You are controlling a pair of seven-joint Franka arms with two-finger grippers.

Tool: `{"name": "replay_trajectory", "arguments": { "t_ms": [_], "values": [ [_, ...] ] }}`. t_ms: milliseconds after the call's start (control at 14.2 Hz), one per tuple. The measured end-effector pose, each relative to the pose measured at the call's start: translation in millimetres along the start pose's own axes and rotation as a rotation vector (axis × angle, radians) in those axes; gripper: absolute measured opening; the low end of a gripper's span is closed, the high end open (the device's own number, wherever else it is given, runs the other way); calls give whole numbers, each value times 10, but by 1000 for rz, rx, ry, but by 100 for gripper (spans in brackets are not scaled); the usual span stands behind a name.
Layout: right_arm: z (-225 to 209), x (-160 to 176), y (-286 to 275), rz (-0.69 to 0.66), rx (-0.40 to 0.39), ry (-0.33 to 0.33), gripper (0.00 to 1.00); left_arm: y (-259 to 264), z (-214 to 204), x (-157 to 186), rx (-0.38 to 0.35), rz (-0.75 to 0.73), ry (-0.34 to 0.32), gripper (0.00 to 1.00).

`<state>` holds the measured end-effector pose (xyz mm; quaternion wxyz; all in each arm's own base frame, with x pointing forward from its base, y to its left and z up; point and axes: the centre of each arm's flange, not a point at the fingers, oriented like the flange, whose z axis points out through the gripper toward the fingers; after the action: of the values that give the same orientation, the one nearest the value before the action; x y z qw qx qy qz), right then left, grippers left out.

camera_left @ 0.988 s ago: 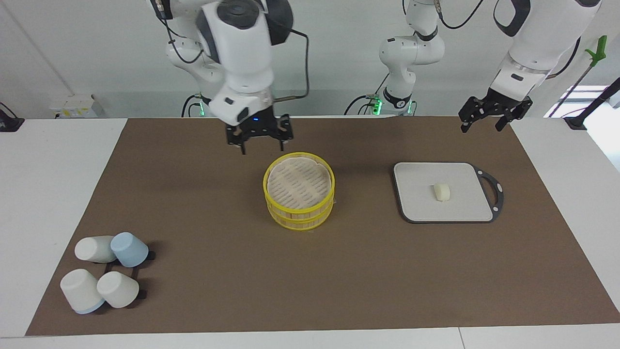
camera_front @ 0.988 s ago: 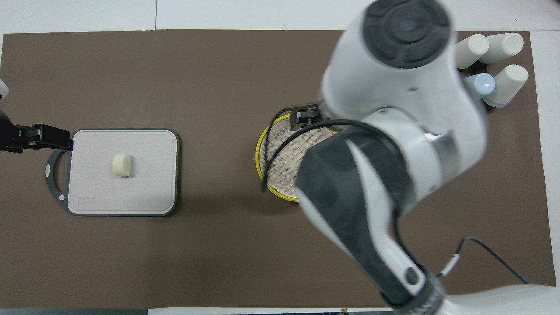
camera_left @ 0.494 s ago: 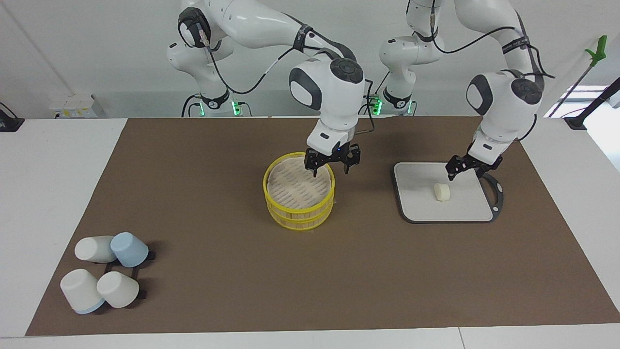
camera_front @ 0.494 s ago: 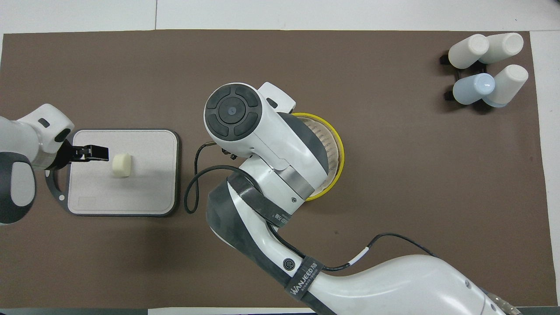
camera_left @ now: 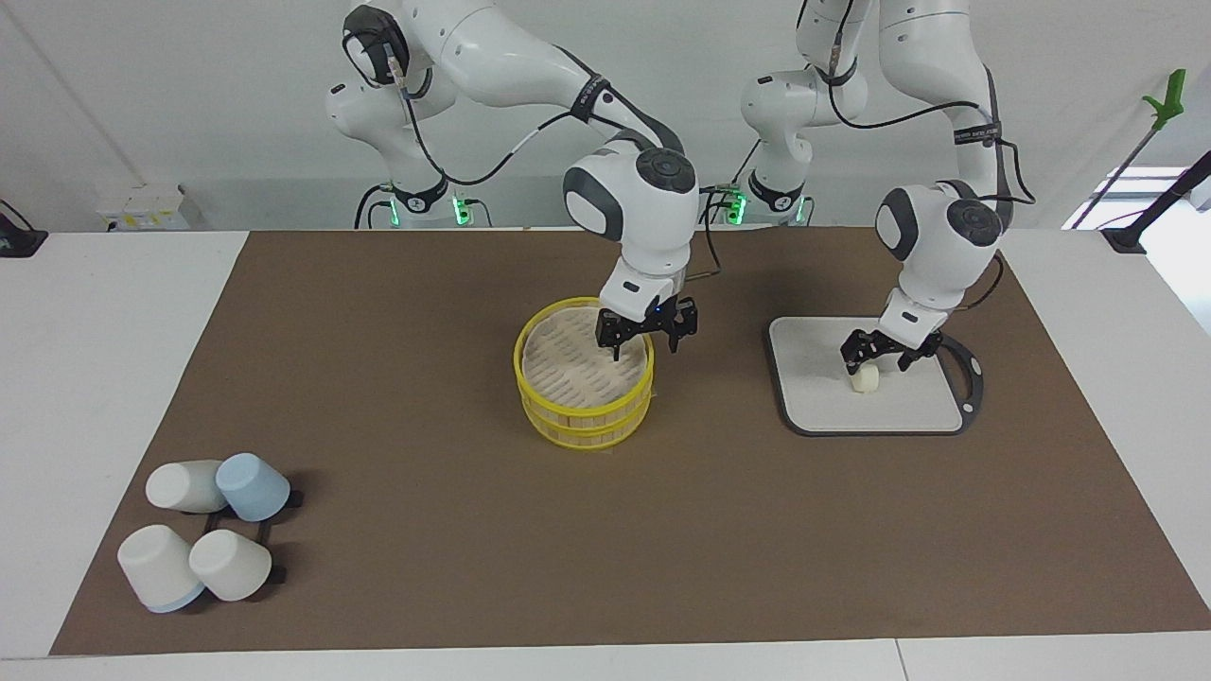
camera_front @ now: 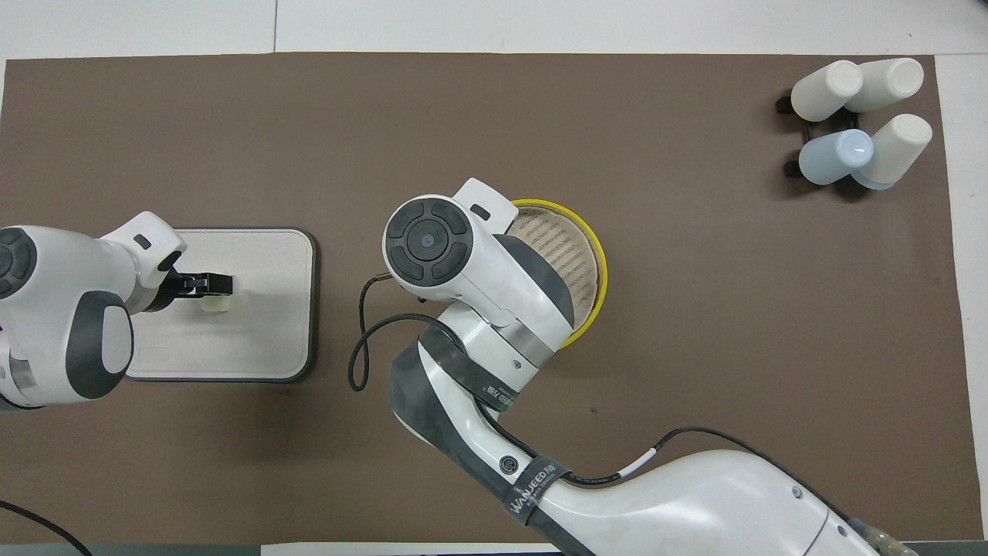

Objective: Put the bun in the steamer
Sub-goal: 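Close the left gripper around the white bun on the cutting board, then lift the bun with the left gripper while the right arm moves aside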

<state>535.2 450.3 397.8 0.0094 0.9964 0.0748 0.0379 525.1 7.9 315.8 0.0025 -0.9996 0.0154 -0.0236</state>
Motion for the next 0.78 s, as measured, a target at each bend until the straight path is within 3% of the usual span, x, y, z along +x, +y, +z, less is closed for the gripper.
{"name": "replay_trajectory", "arguments": {
  "t_ms": [282,353,494,776],
  "values": [
    [29,-55,-13,16,-4,-6,93,170,92,-1,-2,4,5,96],
    [41,-64,-11,15,-6,-8,85,213,112,-1,-3,4,3,88],
    [69,-82,-14,14,-1,-2,66,246,121,5,-4,8,4,61],
    [182,-160,-20,7,11,11,56,209,91,19,-2,2,10,16]
  ]
}}
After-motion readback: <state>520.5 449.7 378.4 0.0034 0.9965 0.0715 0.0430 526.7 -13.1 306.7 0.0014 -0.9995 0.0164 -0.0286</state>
